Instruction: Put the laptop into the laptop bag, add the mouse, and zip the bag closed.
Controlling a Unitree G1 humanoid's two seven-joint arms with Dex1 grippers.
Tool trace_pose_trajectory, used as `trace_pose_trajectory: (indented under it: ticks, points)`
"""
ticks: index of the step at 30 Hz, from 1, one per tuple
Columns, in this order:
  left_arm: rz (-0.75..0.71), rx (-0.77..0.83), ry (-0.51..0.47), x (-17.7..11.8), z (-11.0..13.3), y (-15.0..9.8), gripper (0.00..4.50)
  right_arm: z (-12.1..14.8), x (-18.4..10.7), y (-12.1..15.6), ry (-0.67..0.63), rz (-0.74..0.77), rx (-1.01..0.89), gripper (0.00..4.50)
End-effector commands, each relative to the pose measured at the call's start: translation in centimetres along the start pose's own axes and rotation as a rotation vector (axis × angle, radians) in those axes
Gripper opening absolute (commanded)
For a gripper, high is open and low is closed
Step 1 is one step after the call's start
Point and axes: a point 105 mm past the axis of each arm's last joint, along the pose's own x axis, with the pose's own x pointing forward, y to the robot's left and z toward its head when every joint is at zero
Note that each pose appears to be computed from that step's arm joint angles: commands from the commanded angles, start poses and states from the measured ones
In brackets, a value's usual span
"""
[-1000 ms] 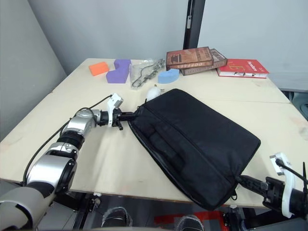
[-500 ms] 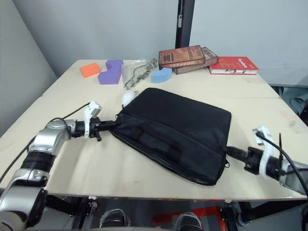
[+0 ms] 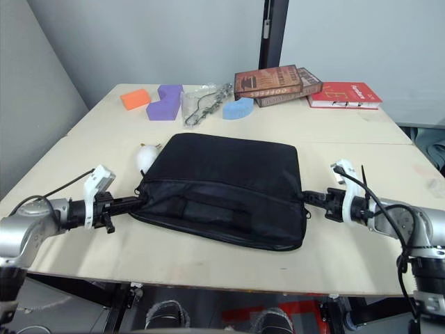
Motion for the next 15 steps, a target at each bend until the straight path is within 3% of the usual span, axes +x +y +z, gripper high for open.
trace_pose_trajectory:
  ticks: [1,15]
  points:
    - [-0.090,-0.003,0.019,0.4,-0.7,-2.6,0.00,1.2,0.1,0.8,-0.049,0.046,-0.042,0.03]
    - [-0.065,-0.060,0.057,-0.4,-2.9,-3.0,0.00,-0.6,0.5,1.5,-0.051,0.077,-0.031,0.03]
